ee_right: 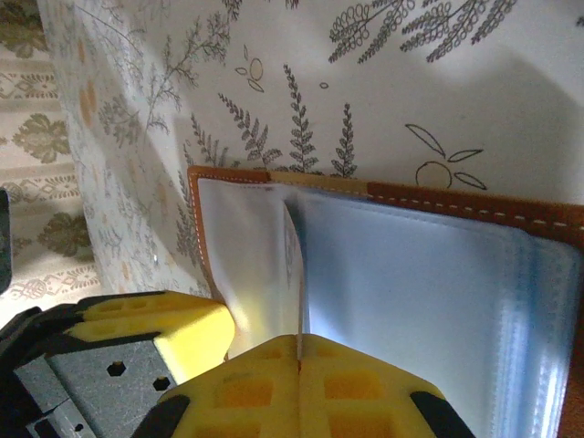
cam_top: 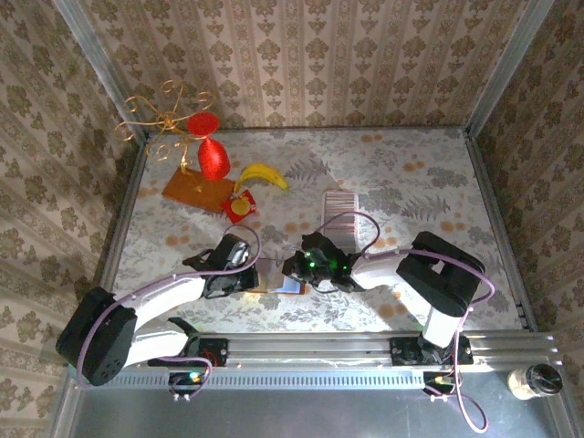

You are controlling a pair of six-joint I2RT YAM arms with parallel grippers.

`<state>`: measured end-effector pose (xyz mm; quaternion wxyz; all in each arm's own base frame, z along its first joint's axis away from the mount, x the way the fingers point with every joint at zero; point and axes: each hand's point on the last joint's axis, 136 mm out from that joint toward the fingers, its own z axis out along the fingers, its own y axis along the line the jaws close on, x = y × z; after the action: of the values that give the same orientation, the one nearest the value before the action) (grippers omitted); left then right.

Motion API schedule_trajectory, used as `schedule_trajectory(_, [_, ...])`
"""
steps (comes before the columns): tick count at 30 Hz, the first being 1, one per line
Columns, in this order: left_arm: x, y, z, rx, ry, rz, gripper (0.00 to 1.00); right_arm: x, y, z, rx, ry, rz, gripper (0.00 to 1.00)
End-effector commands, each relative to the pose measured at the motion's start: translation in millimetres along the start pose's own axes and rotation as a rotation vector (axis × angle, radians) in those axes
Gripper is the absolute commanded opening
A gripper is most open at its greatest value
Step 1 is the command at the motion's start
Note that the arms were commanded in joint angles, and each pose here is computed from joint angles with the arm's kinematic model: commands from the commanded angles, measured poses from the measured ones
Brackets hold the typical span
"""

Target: Put the credit cards into the card holder

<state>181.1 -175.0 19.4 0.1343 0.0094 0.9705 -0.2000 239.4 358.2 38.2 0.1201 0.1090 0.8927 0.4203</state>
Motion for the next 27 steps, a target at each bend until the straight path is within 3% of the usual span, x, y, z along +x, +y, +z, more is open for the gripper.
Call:
schedule_trajectory(1, [17,14,7,-0.049,0.052,0.004,0.13,10,-14,-2,0.078,0.064,-0.026,0.0])
schedule_trajectory(13, [16,12,9,-0.044,0.055,-0.002,0.15,5,2,9,-0.039,0.042,-0.015,0.0])
schedule_trajectory(27, [3,8,-10,-0.053,-0.015,0.007,0.4,3,-5,7,-0.035,0.016,-0.018,0.0])
